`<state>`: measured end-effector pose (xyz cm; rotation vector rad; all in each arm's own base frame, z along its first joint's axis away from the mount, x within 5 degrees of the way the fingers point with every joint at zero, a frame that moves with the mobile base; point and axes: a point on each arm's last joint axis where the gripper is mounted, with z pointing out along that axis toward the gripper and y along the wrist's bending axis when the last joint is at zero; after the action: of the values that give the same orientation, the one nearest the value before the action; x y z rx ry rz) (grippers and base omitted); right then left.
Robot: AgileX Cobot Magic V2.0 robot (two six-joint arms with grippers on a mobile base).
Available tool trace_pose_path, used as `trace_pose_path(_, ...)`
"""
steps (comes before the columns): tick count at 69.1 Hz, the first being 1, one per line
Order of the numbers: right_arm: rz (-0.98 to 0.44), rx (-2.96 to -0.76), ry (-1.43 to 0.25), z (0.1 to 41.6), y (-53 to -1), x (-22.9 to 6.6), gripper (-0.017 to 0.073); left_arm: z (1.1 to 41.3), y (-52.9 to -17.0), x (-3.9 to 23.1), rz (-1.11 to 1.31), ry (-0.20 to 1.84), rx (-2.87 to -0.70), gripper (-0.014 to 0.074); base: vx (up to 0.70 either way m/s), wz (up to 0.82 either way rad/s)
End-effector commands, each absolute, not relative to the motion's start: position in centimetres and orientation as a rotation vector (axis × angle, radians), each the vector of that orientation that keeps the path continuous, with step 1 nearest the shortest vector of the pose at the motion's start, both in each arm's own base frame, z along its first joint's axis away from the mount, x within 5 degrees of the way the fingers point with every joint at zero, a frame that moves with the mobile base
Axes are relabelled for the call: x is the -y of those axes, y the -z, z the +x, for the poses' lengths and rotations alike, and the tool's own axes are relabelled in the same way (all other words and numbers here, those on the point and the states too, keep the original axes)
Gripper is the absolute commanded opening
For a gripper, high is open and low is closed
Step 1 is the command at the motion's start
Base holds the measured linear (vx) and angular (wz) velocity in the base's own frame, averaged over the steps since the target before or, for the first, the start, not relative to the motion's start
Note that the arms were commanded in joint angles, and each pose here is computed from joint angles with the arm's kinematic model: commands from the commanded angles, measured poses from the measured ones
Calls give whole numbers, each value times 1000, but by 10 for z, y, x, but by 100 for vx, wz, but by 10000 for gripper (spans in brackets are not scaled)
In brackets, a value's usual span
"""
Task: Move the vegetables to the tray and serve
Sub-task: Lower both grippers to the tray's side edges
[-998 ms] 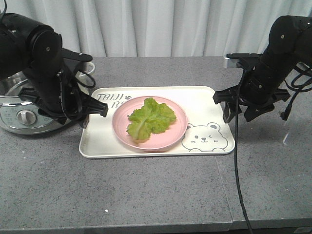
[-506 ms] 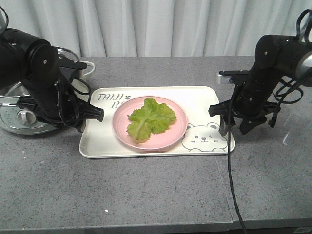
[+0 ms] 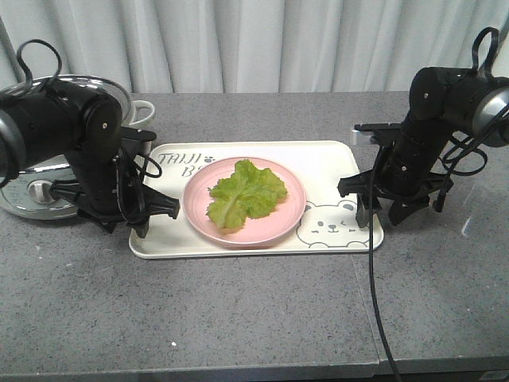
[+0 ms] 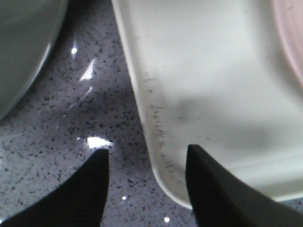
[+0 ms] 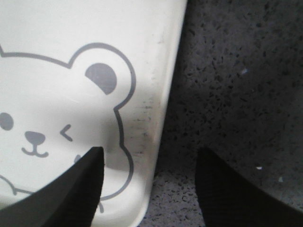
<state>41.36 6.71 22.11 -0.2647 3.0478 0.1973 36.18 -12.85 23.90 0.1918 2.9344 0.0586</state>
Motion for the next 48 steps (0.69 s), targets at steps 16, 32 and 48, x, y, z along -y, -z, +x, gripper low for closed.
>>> trace_pose_path(16, -267, -2978, -188, 414, -242, -64, 416, 366, -247, 130, 173, -31, -2891, 352, 0, 0)
trace_pose_path(32, -269, -3023, -189, 417, -227, -65, 395, 366, -243, 130, 181, -37, -2901, 351, 0, 0)
trace_pose_path(48, -269, -3025, -191, 417, -226, -65, 232, 366, -243, 130, 188, -37, -2903, 211, 0, 0)
